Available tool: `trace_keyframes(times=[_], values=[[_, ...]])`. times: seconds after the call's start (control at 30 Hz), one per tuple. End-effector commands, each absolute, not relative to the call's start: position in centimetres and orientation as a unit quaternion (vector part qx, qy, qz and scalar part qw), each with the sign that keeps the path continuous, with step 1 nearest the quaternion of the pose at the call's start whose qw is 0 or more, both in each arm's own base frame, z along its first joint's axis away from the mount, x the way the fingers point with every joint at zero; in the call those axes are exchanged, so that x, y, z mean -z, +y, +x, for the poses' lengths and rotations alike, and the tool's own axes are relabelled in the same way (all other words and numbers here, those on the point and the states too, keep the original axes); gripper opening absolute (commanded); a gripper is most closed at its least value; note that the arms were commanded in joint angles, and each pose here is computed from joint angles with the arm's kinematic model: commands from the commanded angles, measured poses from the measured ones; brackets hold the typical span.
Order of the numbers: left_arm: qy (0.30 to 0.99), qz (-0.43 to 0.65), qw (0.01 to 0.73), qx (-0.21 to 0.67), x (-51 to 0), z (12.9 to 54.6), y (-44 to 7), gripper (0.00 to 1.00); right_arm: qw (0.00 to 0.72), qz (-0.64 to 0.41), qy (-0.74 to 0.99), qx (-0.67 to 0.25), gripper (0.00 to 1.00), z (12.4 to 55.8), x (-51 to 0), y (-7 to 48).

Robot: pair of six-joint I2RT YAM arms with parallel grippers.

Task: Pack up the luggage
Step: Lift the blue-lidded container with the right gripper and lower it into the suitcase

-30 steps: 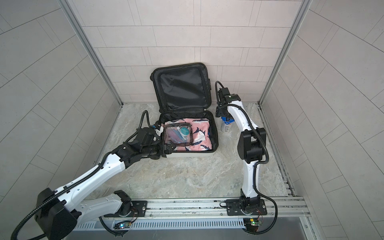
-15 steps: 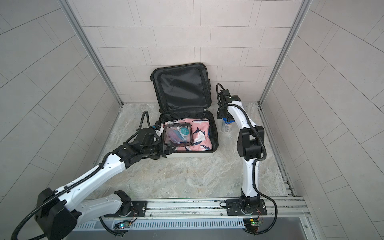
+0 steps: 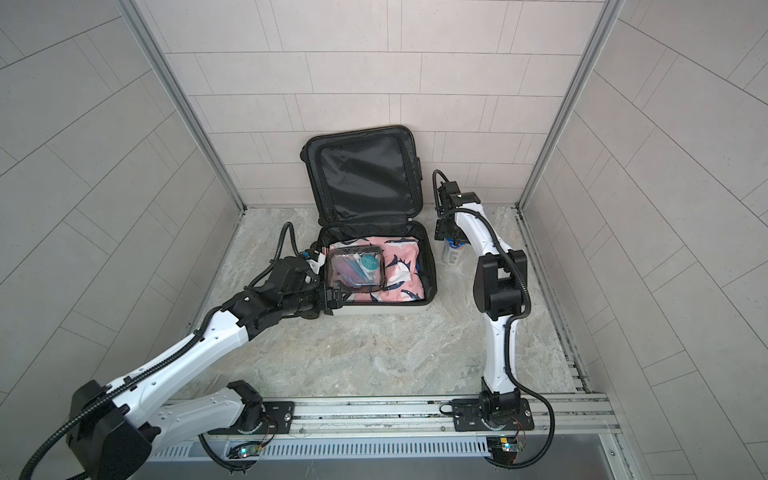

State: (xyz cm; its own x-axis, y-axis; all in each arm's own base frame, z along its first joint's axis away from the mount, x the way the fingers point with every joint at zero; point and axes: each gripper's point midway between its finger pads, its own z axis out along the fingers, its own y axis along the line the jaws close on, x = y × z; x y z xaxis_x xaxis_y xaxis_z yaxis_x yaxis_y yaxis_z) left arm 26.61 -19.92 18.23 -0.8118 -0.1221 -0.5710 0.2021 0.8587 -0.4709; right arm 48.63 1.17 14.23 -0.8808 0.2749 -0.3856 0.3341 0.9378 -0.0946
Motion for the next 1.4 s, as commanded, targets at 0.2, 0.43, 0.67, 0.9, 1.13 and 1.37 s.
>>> trace_keyframes(times=[0.2,0.43,0.67,0.9,1.13,1.37], values=[[0.884,-0.011,0.339,0.322,-22.7,30.3,-18.8,0.98,0.307,0.157,0.939,0.01,0.74,46.5,-25.6,2.6],[0.867,-0.033,0.36,0.342,-25.7,33.4,-16.9,0.98,0.375,0.111,0.914,-0.112,0.7,46.3,-30.2,9.0],[0.86,-0.049,0.358,0.36,-25.9,34.8,-16.4,0.97,0.379,0.071,0.884,-0.263,0.69,49.2,-31.0,18.7],[0.862,-0.053,0.353,0.359,-25.3,34.2,-16.2,0.96,0.347,0.057,0.872,-0.341,0.68,53.2,-29.1,26.7],[0.867,-0.06,0.349,0.352,-24.4,33.5,-15.4,0.96,0.301,0.055,0.866,-0.395,0.67,55.3,-26.0,31.9],[0.868,-0.065,0.343,0.352,-23.6,33.2,-15.2,0.96,0.267,0.072,0.87,-0.409,0.67,56.0,-21.6,33.3]])
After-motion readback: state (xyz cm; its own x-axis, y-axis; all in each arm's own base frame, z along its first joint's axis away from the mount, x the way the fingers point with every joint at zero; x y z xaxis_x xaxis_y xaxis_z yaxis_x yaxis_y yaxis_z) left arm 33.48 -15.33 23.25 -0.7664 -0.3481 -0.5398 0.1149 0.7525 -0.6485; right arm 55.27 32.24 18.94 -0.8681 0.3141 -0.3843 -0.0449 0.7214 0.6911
